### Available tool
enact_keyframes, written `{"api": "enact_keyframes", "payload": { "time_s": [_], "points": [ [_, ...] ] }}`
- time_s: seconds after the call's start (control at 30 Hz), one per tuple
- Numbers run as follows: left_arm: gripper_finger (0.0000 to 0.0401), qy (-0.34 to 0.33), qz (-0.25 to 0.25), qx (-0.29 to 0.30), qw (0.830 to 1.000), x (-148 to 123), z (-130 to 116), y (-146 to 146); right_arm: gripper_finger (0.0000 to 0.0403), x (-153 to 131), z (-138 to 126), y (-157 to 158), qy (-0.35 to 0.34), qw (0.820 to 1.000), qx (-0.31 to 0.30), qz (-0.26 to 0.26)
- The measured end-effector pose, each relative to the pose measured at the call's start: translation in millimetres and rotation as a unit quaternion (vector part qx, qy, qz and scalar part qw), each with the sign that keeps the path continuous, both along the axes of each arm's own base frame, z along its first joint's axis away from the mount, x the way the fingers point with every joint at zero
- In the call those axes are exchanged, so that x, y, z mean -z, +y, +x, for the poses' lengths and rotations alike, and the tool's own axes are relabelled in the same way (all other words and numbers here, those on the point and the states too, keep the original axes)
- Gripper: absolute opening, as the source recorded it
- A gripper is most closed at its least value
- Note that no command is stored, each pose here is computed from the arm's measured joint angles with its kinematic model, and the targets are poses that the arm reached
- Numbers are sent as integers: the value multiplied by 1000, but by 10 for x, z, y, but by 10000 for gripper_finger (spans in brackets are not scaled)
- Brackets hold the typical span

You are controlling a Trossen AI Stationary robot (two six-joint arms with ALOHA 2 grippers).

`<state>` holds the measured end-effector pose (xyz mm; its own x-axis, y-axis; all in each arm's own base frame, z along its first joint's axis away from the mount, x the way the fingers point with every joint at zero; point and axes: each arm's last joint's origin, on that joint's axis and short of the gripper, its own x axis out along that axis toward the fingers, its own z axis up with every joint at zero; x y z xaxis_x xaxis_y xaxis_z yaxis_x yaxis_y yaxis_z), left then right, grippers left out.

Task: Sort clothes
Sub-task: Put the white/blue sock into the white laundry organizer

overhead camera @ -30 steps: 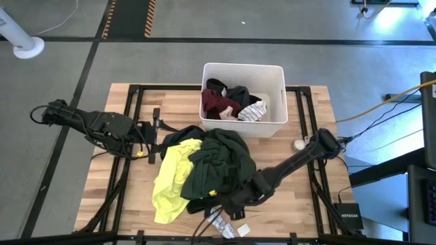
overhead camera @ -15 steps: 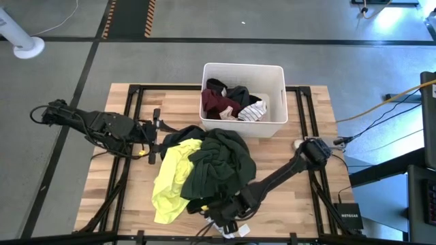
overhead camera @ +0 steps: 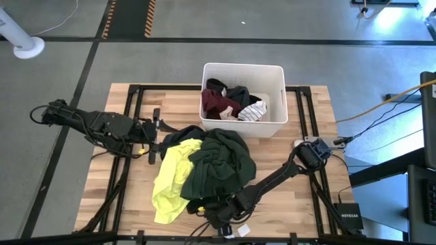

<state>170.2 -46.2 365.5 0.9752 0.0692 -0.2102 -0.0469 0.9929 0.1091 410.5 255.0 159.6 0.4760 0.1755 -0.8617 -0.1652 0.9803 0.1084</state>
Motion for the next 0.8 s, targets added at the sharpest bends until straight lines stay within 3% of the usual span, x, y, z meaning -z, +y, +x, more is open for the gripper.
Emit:
{"api": "enact_keyframes", "payload": {
  "time_s": [0.2,0.47,0.67,0.8],
  "points": [
    [182,-5,-14,-3,1000,-9,2,-1,154,-1,21,-4,-10,1000,18,2],
    [182,-2,-19,-4,1000,-1,0,0,17,38,45,-49,5,1000,15,11],
    [182,-5,-21,-4,1000,-8,1,0,15,5,41,-79,20,1000,20,12],
    [182,-4,-16,-3,1000,-5,1,0,7,-290,46,-77,25,999,21,3]
  ]
}}
